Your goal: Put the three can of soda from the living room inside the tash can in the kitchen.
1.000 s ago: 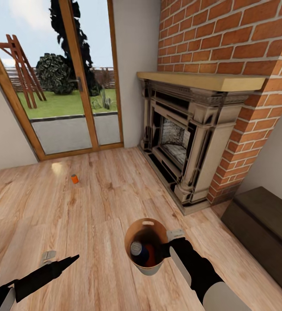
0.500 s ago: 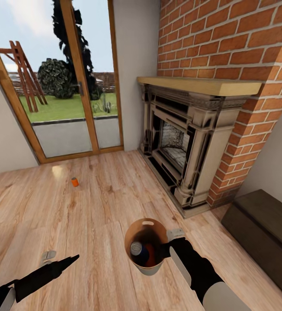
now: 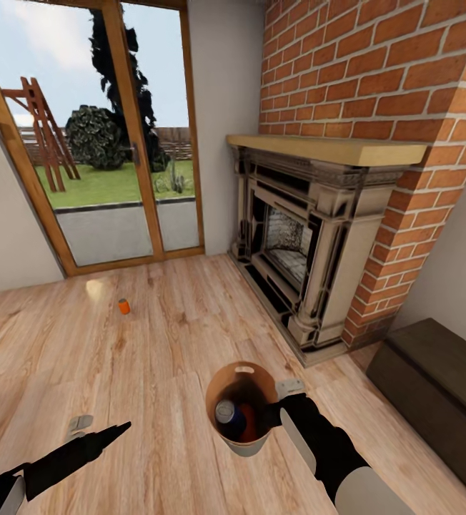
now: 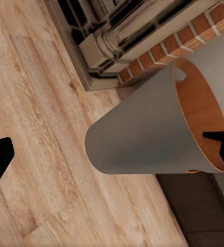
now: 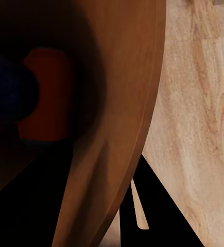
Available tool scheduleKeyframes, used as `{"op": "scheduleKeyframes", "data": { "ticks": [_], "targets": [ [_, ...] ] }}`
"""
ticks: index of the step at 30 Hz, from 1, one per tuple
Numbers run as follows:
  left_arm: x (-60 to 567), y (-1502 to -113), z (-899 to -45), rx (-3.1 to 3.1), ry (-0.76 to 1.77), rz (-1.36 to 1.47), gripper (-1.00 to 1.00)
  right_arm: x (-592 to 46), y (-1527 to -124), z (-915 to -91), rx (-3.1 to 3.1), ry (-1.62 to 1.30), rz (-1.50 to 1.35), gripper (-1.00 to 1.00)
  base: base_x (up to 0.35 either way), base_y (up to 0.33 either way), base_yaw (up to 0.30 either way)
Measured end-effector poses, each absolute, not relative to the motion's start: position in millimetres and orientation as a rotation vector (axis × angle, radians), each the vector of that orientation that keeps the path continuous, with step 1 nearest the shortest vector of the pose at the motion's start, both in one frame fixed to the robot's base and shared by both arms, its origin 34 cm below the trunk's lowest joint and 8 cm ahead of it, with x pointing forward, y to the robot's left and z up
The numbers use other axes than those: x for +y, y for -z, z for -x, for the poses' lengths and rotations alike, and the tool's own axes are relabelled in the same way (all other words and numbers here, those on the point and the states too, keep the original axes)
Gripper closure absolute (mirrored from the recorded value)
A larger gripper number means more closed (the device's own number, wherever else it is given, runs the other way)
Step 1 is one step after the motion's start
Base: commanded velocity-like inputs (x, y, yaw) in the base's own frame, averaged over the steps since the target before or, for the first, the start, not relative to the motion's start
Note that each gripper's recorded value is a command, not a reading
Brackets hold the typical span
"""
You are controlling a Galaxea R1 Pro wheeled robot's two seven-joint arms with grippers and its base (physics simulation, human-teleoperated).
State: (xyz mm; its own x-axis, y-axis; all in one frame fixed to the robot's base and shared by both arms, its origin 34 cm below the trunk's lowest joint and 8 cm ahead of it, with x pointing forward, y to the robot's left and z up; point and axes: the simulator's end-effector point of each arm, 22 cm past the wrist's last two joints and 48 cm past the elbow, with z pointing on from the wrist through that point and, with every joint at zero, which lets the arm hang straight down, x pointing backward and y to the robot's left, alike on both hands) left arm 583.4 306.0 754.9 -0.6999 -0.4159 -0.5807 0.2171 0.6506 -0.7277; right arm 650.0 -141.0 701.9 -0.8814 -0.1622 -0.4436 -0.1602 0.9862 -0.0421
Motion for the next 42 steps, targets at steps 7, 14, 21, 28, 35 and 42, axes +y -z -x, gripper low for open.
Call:
{"op": "scheduleKeyframes", "data": {
  "ticks": [7,14,21,28,35,42],
  "targets": [
    [306,-759,-585,2.094,1.053,0.149,-1.00,-141,-706,-651,2.662,0.007,0.230,1.00,0.000,0.000,0.000],
    [306,-759,-585,2.093,1.054,0.148,-1.00,-141,-706,-651,2.661,0.009,0.231,1.00,0.000,0.000,0.000],
    [306,-764,-586,2.083,1.052,0.142,-1.00,-141,-712,-653,2.650,0.010,0.229,1.00,0.000,0.000,0.000],
    [306,-766,-587,2.079,1.052,0.139,-1.00,-141,-715,-654,2.645,0.012,0.230,1.00,0.031,0.019,0.000],
    [306,-767,-587,2.078,1.051,0.139,-1.00,-141,-715,-654,2.645,0.010,0.228,1.00,0.227,0.157,0.000],
    [306,-767,-587,2.078,1.051,0.139,-1.00,-140,-715,-654,2.645,0.003,0.224,1.00,0.300,0.132,0.000]
  ]
}}
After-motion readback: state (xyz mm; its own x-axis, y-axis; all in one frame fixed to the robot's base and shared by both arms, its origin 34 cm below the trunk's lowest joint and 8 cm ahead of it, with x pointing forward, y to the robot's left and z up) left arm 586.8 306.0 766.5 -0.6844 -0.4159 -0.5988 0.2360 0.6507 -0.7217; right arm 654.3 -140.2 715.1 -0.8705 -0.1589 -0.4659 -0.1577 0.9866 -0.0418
